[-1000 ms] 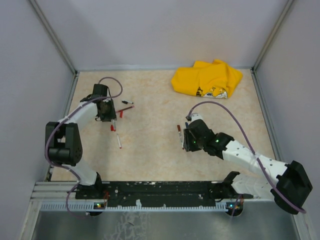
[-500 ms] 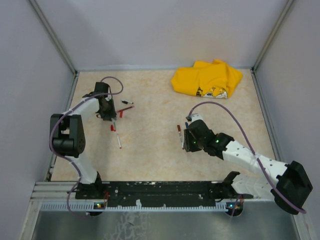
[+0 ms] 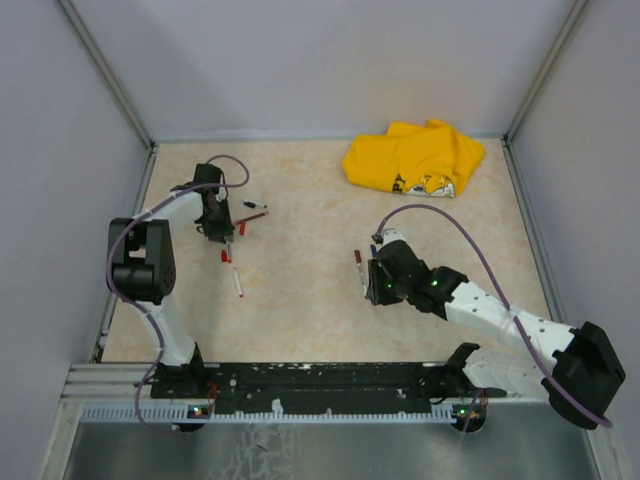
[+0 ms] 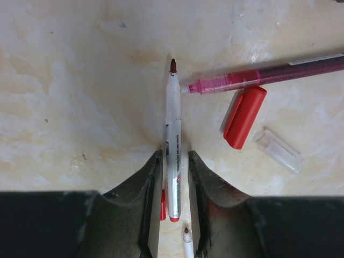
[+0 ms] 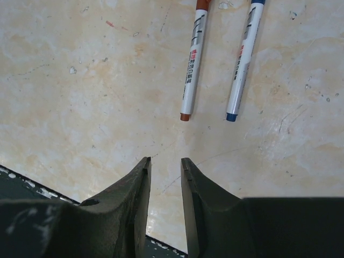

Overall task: Insert the pens into the pen caps
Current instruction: Pick up the pen from the center of the board.

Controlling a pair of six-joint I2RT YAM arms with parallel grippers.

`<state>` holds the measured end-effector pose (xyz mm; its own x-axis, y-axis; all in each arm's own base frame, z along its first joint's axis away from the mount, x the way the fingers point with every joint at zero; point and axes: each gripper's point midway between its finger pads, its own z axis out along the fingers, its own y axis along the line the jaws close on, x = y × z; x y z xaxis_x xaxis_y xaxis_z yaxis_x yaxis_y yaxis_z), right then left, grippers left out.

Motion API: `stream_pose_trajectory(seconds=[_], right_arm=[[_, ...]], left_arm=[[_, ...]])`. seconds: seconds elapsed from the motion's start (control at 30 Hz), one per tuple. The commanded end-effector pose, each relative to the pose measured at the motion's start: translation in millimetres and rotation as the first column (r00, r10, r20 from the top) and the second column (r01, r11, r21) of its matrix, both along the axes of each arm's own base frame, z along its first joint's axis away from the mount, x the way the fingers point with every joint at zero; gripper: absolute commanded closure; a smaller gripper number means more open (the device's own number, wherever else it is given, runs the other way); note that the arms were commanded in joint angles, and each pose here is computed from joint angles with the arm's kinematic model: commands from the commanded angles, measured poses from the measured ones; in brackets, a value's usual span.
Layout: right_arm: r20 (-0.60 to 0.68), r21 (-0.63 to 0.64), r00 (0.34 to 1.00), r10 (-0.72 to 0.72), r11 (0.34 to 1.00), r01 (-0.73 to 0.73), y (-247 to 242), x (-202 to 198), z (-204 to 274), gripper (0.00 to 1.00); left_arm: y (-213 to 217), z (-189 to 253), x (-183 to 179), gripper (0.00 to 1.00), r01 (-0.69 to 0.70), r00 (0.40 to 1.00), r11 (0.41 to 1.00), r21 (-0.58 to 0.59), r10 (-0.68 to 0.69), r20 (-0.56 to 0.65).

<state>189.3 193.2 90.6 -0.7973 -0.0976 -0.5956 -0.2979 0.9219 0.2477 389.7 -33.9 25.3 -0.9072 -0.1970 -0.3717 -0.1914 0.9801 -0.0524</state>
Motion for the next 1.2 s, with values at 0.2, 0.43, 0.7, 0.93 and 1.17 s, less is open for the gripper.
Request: stream_pose_trajectory(seconds=[0.2,0.43,0.7,0.93,1.17], right_arm=[[0.041,0.05,0.999,0.0,0.999,-0.002,4,4,16,0.71],[0.048,0.063,0.999,0.01,0.998,-0.013,4,1,24,0.71],[0.08,0.073,0.997,-0.008,0.997,0.002,-2,1,40,0.71],[0.12,0.092,0.993,-0.013,0.996,0.002,-5,1,54,0.71],[0.161,0.198,0.987,0.002,0.98,-0.034,9,2,72,0.71]], left_arm=[[8,-9,-5,0.74,0.0,0.999,0.999,0.032,0.001,-0.05],[2,-2,-3,0.79,0.016,1.0,1.0,0.0,-0.016,-0.027],[-9,32,7,0.81,0.03,0.997,0.998,-0.062,-0.025,0.08],[-25,80,7,0.82,0.115,0.972,0.984,-0.133,-0.085,0.218],[-70,145,-22,0.82,0.291,0.895,0.905,-0.312,-0.142,0.423]])
